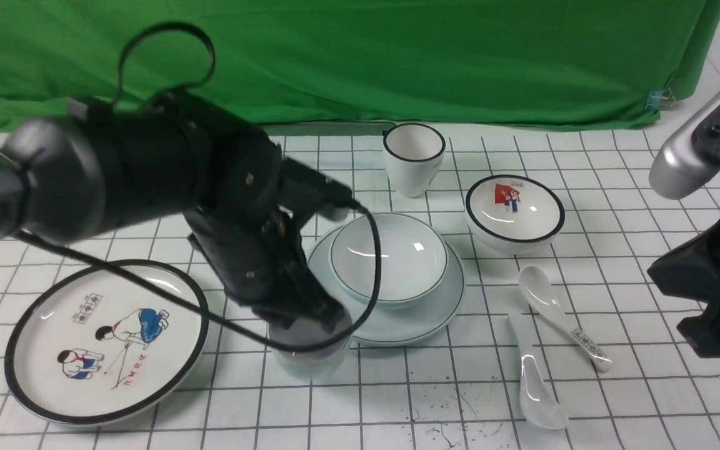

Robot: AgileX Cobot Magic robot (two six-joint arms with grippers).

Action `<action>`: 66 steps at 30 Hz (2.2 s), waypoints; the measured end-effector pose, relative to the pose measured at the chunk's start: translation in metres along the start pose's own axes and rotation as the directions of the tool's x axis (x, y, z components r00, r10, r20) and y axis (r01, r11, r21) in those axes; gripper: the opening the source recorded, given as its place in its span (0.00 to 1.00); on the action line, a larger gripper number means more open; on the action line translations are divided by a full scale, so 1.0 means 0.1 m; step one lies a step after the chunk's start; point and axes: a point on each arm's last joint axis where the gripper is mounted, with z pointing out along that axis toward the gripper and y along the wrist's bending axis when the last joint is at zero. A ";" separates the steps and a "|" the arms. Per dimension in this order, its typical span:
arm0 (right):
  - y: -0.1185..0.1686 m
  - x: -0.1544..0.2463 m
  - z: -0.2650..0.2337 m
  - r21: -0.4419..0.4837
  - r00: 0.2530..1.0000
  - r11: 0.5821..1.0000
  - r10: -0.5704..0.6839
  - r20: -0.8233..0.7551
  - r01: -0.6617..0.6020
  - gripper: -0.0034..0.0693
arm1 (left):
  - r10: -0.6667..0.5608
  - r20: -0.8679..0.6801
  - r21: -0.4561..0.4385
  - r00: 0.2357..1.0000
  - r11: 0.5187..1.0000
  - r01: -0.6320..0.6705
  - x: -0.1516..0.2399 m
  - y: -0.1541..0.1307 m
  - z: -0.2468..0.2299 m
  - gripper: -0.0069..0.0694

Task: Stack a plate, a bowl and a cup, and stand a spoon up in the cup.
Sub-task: Use the left arm to grab a blue teacup, then use the left arm to put the blue teacup into the blue rice bowl in the middle, then use the right arm to grab a blue soup spoon

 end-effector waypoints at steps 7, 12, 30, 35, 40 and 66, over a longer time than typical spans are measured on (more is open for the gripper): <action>0.00 -0.01 0.00 0.002 1.000 1.000 0.002 0.008 -0.002 0.07 | 0.043 0.238 0.000 0.970 0.999 -0.044 -0.52 0.01 -0.64 0.09; 0.01 0.02 0.00 -0.006 1.000 1.000 0.002 -0.022 -0.002 0.07 | 0.046 0.201 0.026 0.978 0.998 -0.052 -0.82 0.01 -0.40 0.09; 0.05 0.17 -0.09 -0.041 0.990 0.999 0.000 -0.140 -0.006 0.09 | -0.044 -0.017 0.088 0.999 0.995 0.045 -1.19 0.40 0.64 0.11; 0.04 0.14 -0.08 -0.031 0.994 1.000 0.001 -0.109 -0.005 0.10 | -0.045 -0.013 0.110 0.999 0.993 0.046 -1.20 0.37 0.65 0.21; 0.04 0.13 -0.08 -0.027 0.995 1.000 0.002 -0.095 -0.004 0.12 | -0.043 -0.010 0.108 0.999 0.993 0.044 -1.21 0.38 0.62 0.44; -0.02 -0.13 1.55 -0.013 0.922 0.968 0.235 -0.307 -0.251 0.69 | 0.042 0.417 -0.138 0.908 0.990 0.017 0.08 0.29 -2.23 0.04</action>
